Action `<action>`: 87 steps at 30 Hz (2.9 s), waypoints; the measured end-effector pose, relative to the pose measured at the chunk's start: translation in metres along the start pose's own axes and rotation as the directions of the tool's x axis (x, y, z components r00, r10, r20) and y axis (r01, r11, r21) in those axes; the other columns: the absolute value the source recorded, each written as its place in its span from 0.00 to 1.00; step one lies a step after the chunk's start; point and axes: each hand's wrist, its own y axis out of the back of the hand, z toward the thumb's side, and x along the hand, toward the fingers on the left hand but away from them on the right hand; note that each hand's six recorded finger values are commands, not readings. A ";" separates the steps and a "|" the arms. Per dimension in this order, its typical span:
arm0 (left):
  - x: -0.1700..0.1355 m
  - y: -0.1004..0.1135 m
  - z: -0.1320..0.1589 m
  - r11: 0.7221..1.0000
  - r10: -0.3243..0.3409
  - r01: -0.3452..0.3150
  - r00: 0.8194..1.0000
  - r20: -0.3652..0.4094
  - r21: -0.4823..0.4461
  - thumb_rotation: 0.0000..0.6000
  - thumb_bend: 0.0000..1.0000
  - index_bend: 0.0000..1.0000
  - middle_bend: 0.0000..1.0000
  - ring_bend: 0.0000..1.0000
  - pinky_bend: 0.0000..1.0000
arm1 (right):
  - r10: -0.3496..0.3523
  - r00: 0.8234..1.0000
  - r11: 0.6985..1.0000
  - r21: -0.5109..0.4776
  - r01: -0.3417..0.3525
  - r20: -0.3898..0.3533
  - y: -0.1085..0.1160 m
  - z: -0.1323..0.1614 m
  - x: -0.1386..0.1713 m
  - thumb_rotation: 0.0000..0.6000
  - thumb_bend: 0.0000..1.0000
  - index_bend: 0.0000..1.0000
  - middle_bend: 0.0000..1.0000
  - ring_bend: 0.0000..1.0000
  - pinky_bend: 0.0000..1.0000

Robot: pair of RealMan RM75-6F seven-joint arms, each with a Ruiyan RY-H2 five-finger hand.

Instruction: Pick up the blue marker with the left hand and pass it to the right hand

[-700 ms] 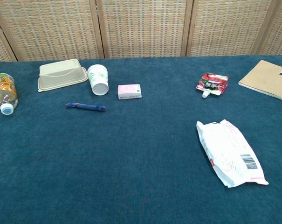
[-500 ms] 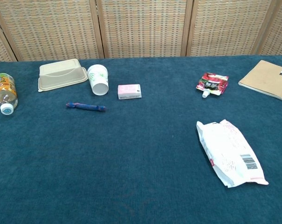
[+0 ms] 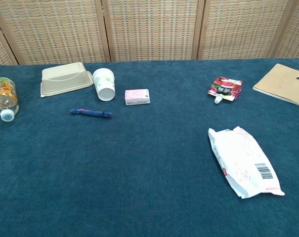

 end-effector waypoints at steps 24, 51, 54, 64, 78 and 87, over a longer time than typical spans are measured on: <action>0.155 -0.094 0.054 0.978 -0.208 0.208 0.976 -0.064 -0.006 1.00 0.37 0.43 0.00 0.00 0.00 | 0.045 0.997 0.999 0.027 -0.047 0.059 -0.018 -0.014 -0.016 1.00 0.00 0.00 0.00 0.00 0.00; 0.169 -0.125 0.074 0.974 -0.226 0.226 0.972 -0.064 -0.003 1.00 0.40 0.50 0.00 0.00 0.00 | 0.060 0.996 0.998 0.016 -0.061 0.063 -0.020 -0.016 -0.018 1.00 0.00 0.00 0.00 0.00 0.00; 0.170 -0.127 0.074 0.973 -0.228 0.229 0.971 -0.067 0.000 1.00 0.40 0.50 0.00 0.00 0.00 | 0.062 0.996 0.998 0.018 -0.063 0.063 -0.020 -0.016 -0.018 1.00 0.00 0.00 0.00 0.00 0.00; 0.170 -0.132 0.075 0.974 -0.227 0.227 0.971 -0.071 0.000 1.00 0.43 0.55 0.00 0.00 0.00 | 0.066 0.996 0.998 0.014 -0.067 0.063 -0.020 -0.016 -0.018 1.00 0.00 0.00 0.00 0.00 0.00; 0.168 -0.126 0.075 0.981 -0.195 0.194 0.979 -0.066 -0.022 1.00 0.46 0.64 0.00 0.00 0.00 | 0.072 0.996 0.997 0.007 -0.072 0.058 -0.020 -0.016 -0.016 1.00 0.00 0.00 0.00 0.00 0.00; 0.156 -0.108 0.074 0.980 -0.156 0.151 0.987 -0.028 -0.129 1.00 0.46 0.74 0.00 0.00 0.00 | 0.079 0.996 0.997 0.006 -0.079 0.051 -0.021 -0.014 -0.015 1.00 0.00 0.00 0.00 0.00 0.00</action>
